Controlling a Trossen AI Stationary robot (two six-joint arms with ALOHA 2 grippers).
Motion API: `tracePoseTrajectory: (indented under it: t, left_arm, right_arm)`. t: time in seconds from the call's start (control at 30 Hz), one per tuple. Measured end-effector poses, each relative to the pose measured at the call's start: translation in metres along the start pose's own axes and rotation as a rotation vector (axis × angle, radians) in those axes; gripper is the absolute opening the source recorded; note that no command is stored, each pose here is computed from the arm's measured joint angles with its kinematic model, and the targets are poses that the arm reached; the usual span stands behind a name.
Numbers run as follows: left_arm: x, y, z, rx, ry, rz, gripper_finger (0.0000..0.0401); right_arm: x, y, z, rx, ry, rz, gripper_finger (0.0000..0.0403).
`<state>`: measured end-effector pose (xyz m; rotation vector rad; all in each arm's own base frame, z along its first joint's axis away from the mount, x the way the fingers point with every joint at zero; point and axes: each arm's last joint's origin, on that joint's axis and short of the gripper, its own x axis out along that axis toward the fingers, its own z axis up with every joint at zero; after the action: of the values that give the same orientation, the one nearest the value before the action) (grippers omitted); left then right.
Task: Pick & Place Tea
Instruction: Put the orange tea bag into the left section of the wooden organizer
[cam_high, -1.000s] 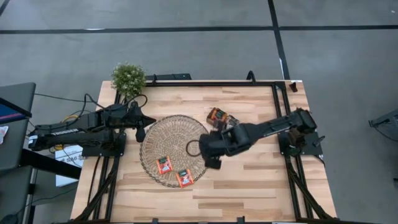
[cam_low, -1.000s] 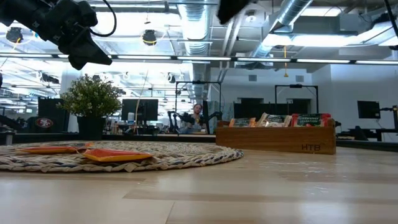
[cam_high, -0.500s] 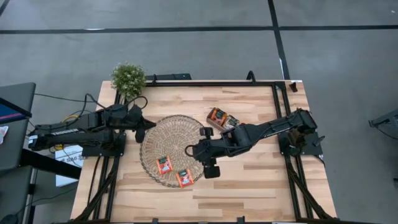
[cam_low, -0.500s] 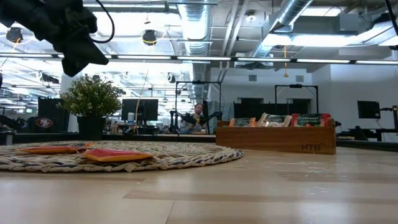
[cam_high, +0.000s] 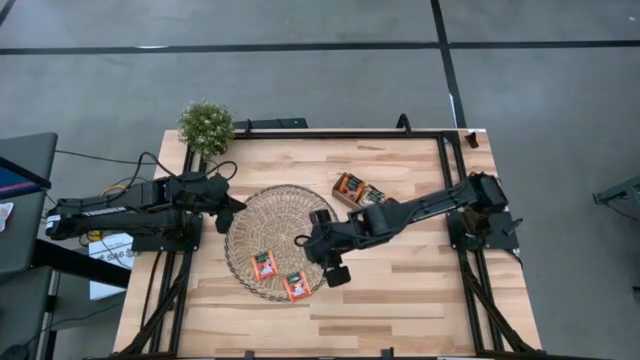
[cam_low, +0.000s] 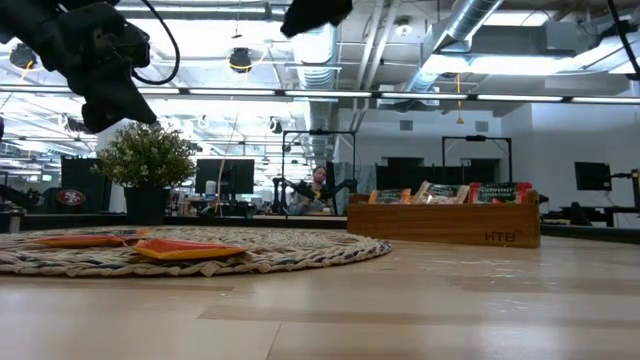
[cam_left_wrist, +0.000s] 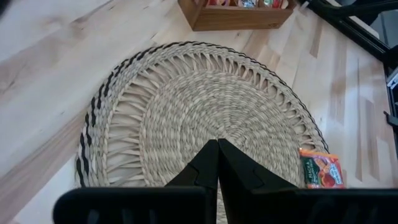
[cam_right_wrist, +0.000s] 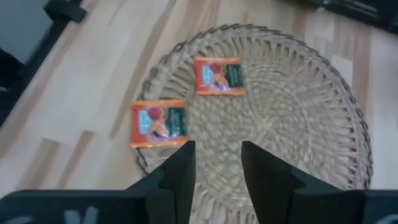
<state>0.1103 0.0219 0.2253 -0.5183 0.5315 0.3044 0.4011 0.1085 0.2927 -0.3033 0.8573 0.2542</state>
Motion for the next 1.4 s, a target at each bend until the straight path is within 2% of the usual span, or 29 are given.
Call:
tracePoseTrajectory:
  t: [0.23, 0.53, 0.77, 0.97, 1.23, 1.4]
  left_arm:
    - [0.0, -0.001, 0.0, -0.043, 0.01, -0.019, 0.0]
    - [0.017, -0.027, -0.001, 0.023, 0.097, -0.236, 0.0]
    - [0.051, -0.039, -0.024, 0.071, 0.34, -0.145, 0.0]
    - [0.071, -0.049, -0.038, 0.087, 0.522, -0.088, 0.0]
    - [0.086, -0.065, -0.041, 0.089, 0.605, -0.055, 0.0]
    - [0.094, -0.08, -0.039, 0.17, 0.586, -0.022, 0.0]
  right_arm:
    - [0.008, -0.01, -0.006, 0.037, -0.019, 0.026, 0.0121]
    - [0.008, -0.009, -0.005, 0.071, -0.03, 0.026, 0.0119]
    - [0.008, -0.013, -0.006, 0.165, -0.026, 0.022, 0.0118]
    - [0.008, -0.009, -0.005, 0.17, -0.026, 0.025, 0.0118]
    - [-0.008, -0.012, -0.001, 0.201, -0.063, 0.016, 0.0118]
    - [-0.032, -0.014, -0.004, 0.223, -0.044, -0.037, 0.0118]
